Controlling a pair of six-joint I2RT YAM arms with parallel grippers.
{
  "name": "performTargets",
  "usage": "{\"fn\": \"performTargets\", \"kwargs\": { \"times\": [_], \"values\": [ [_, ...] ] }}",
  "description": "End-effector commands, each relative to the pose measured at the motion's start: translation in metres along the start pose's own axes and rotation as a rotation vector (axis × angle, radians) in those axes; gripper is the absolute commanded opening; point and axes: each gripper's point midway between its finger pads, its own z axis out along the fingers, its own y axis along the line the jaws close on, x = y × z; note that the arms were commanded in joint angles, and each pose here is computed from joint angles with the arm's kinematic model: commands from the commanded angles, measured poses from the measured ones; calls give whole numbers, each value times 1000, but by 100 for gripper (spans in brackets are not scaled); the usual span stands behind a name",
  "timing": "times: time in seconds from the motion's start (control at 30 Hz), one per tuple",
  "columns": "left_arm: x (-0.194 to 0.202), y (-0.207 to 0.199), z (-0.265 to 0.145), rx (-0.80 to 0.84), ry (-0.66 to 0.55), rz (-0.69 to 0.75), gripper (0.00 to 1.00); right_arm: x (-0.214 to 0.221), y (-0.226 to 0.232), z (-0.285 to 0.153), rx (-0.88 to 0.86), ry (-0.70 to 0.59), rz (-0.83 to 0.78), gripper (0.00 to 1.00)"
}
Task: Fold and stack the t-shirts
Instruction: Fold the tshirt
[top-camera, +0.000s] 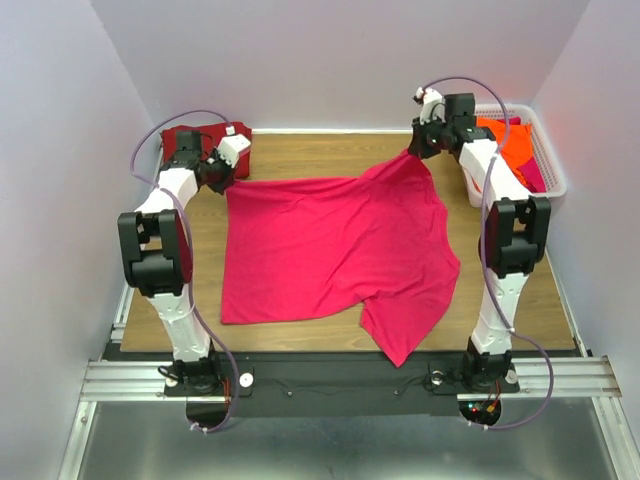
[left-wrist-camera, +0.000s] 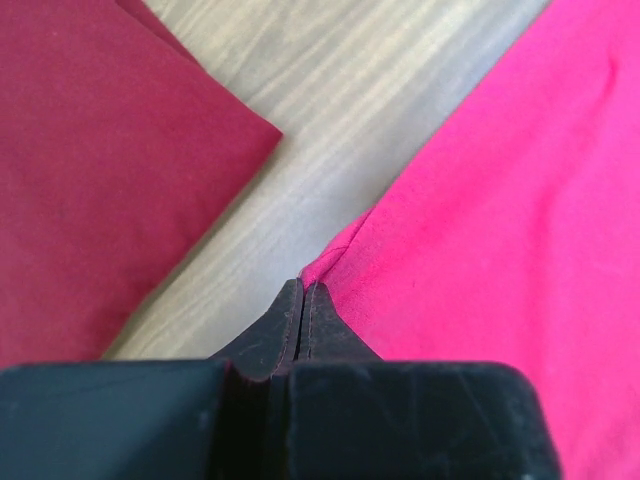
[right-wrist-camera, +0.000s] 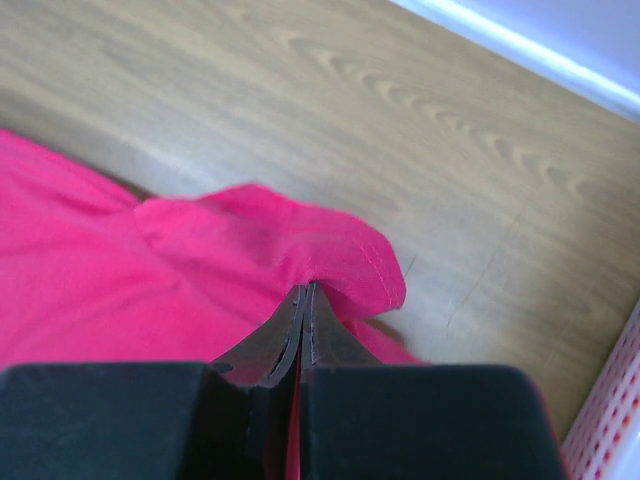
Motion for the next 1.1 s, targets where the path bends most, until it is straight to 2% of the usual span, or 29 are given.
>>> {"fn": "performTargets", "kwargs": {
  "times": [0.0,0.1,0.13,0.23,0.4,0.63,0.7,0.73,0.8,0.83,0.87,0.9,0.97,1.07],
  "values": [
    [-7,0,-22,-29,-27,138,0,-13,20,-28,-37,-50,-40,1],
    [1,-8,-35,-36,-21,196,0,5,30,-45,-43,-21,-42,1],
    [5,-15,-42,-34,-23,203,0,24,33,-46,-46,14,-35,1],
    [17,-26,-53,-21,-19,222,0,29,40,-65,-35,15,-59,1],
    [46,-51,-61,31,20,250,0,70,55,-80,-63,79,-61,1],
    [114,-74,-41,114,183,224,1,146,72,-71,-139,226,-29,1],
    [126,-75,-41,124,227,242,9,158,76,-71,-163,253,-36,1],
    [133,-80,-42,140,249,242,15,163,84,-76,-201,277,-31,3],
    [134,-79,-47,138,260,245,25,159,88,-87,-216,274,-59,15],
    [130,-79,-53,145,259,250,36,158,90,-93,-219,281,-64,20],
    [128,-79,-56,152,257,247,43,156,90,-99,-220,274,-93,34],
    [125,-86,-63,186,251,237,49,146,89,-108,-209,248,-112,40],
    [107,-81,-68,188,212,243,53,131,82,-118,-198,208,-111,50],
    [80,-75,-72,174,145,217,55,119,65,-112,-170,197,-60,51]
  ]
}}
